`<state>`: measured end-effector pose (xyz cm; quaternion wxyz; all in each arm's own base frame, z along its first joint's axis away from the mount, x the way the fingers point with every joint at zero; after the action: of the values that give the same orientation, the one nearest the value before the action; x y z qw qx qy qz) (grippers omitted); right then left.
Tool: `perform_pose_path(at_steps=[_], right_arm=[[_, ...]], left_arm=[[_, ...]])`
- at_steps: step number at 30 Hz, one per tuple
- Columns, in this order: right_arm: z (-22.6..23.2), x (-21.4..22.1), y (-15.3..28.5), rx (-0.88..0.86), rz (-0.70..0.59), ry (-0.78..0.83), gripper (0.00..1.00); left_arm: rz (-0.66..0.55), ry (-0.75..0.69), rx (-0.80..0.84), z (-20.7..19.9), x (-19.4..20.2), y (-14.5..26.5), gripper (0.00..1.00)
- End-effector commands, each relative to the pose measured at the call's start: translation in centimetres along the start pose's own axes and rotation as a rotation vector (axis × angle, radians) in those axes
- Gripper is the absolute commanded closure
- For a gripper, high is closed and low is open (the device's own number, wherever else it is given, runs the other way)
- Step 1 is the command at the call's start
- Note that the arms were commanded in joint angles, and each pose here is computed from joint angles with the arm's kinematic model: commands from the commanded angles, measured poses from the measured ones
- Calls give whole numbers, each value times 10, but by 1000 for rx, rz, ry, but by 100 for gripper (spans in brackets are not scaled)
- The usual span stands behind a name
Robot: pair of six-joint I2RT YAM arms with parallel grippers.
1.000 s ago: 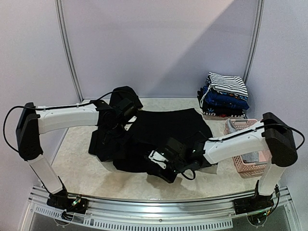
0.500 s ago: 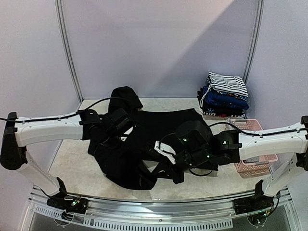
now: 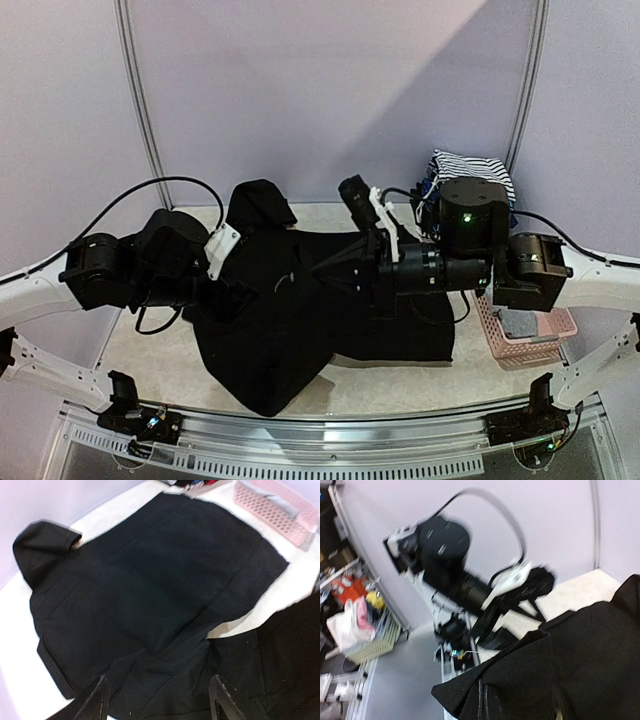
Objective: Fold and stack the mixed laundry pile
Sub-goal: Pick up the flattened shirt from the center of the board, then pass from the right arm to the left
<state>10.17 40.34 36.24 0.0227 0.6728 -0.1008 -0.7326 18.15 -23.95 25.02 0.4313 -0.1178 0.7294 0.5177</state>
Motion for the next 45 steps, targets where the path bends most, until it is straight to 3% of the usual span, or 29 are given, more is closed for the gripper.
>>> perform_pose_path(at_steps=[1, 13, 22, 35, 37, 39, 41, 44, 45], right_arm=[[-25, -43, 13, 192, -118, -65, 100], [-90, -67, 20, 611, -110, -99, 100], [-98, -54, 13, 633, -72, -94, 100], [-93, -49, 14, 605, -61, -106, 100], [-93, -47, 15, 604, -59, -111, 100], [-92, -45, 17, 603, -62, -116, 100], [-92, -44, 20, 604, -67, -123, 100], [-93, -38, 23, 620, -56, -129, 100], [-95, -35, 25, 634, -48, -131, 100]], left_arm=[[-80, -58, 94, -22, -9, 11, 29], [-270, -180, 237, -65, -49, 50, 25], [-427, -197, 201, -54, -76, 79, 9], [-475, -282, 219, -89, -107, 62, 13], [-484, -273, 199, -90, -114, 57, 16], [-486, -263, 181, -88, -118, 50, 27], [-489, -254, 174, -87, -123, 42, 48], [-498, -240, 162, -84, -128, 36, 92], [-497, -236, 155, -82, -128, 34, 100]])
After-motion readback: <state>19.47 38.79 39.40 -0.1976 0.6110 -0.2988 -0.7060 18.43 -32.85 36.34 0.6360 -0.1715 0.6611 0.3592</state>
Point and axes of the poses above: each gripper's point midway between its finger pads, its own y axis back along the fingers, its own z axis along the line the jaws close on, x = y × z, the point moved 2 cm from there along y, back along the fingers, and after that the axes turned 13 degrees about y, right-handed, at the moved point
